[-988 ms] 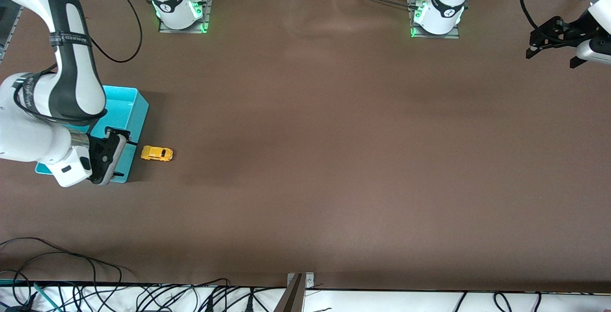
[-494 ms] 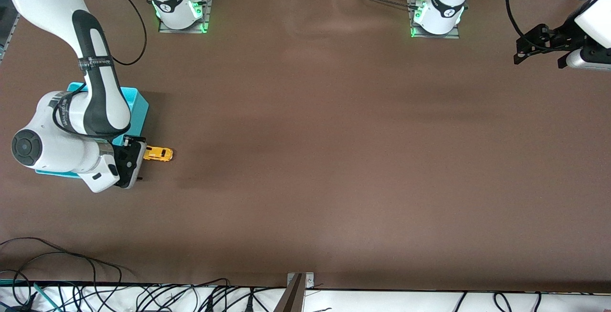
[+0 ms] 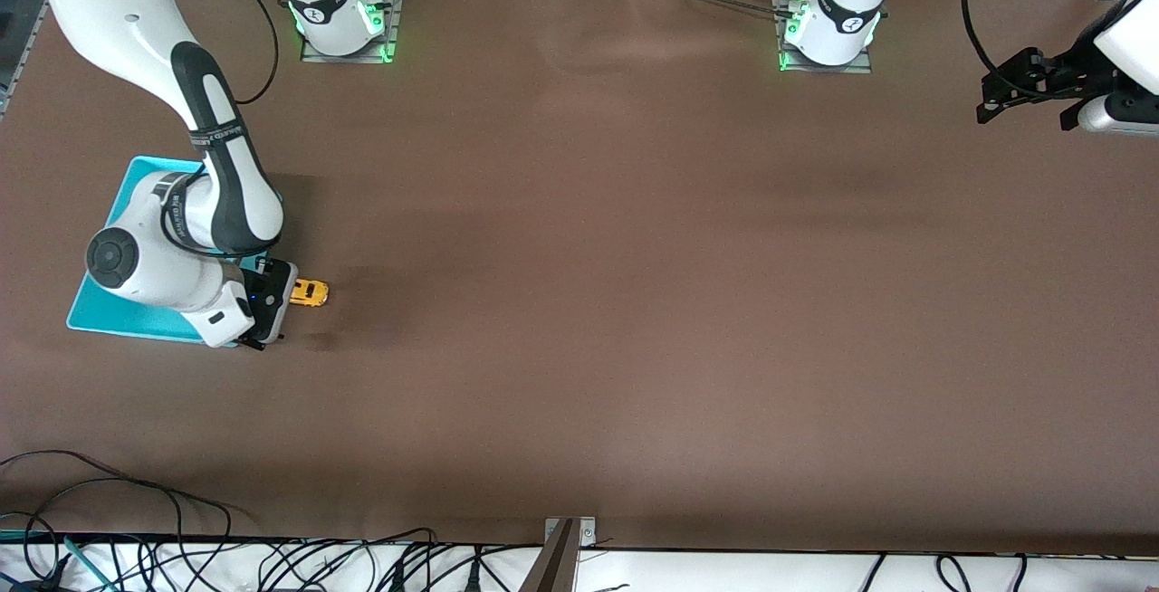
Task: Wind up and store yellow beetle car
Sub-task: 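Close the right gripper around the yellow car beside the bin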
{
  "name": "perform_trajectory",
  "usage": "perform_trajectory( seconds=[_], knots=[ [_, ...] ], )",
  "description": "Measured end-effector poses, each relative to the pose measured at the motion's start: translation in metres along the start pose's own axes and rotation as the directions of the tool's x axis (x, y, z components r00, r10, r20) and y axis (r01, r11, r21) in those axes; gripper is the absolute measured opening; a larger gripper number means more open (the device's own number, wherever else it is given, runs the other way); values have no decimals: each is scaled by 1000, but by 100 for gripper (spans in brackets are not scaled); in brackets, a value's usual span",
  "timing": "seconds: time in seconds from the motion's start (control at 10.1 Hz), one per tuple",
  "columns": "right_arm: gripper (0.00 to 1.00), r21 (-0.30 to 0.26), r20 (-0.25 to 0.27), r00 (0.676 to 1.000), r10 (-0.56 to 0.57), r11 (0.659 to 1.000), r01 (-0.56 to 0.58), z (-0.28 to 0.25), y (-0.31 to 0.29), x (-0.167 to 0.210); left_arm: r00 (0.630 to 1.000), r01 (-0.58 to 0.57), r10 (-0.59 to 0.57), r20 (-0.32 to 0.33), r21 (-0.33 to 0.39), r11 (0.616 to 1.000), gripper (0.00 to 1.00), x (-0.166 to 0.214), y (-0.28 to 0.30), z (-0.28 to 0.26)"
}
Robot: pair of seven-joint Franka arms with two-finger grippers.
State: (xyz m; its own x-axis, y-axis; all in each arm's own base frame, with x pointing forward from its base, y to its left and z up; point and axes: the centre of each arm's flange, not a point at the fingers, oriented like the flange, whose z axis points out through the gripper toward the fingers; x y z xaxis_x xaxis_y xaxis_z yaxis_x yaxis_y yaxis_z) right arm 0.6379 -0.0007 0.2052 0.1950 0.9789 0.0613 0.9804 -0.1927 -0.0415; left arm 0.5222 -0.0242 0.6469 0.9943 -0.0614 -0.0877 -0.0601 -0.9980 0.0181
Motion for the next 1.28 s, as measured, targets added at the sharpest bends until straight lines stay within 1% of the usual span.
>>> perform_trajectory(
  seconds=[0.1, 0.3, 0.59, 0.89, 1.09, 1.28],
  knots=[
    [100, -4, 2, 1000, 1, 1000, -1, 4, -4, -2, 1000, -1, 1, 0, 0, 1000, 100, 0, 1, 0],
    [100, -7, -3, 1000, 1, 1000, -1, -6, -10, -3, 1000, -2, 2, 1, 0, 1000, 100, 0, 1, 0],
    [100, 10, -10, 1000, 0, 1000, 0, -21, -20, -2, 1000, 2, -2, 2, 0, 1000, 100, 1, -1, 1],
    [100, 29, -4, 1000, 5, 1000, -5, -9, -31, -6, 1000, 2, -2, 2, 0, 1000, 100, 1, -1, 1],
    [100, 26, -2, 1000, 7, 1000, -7, -4, -34, -8, 1000, 2, -2, 2, -1, 1000, 100, 1, -1, 1],
    [100, 12, -2, 1000, 17, 1000, -17, 5, -39, -11, 1000, 2, -2, 2, -1, 1000, 100, 1, -1, 1]
  ],
)
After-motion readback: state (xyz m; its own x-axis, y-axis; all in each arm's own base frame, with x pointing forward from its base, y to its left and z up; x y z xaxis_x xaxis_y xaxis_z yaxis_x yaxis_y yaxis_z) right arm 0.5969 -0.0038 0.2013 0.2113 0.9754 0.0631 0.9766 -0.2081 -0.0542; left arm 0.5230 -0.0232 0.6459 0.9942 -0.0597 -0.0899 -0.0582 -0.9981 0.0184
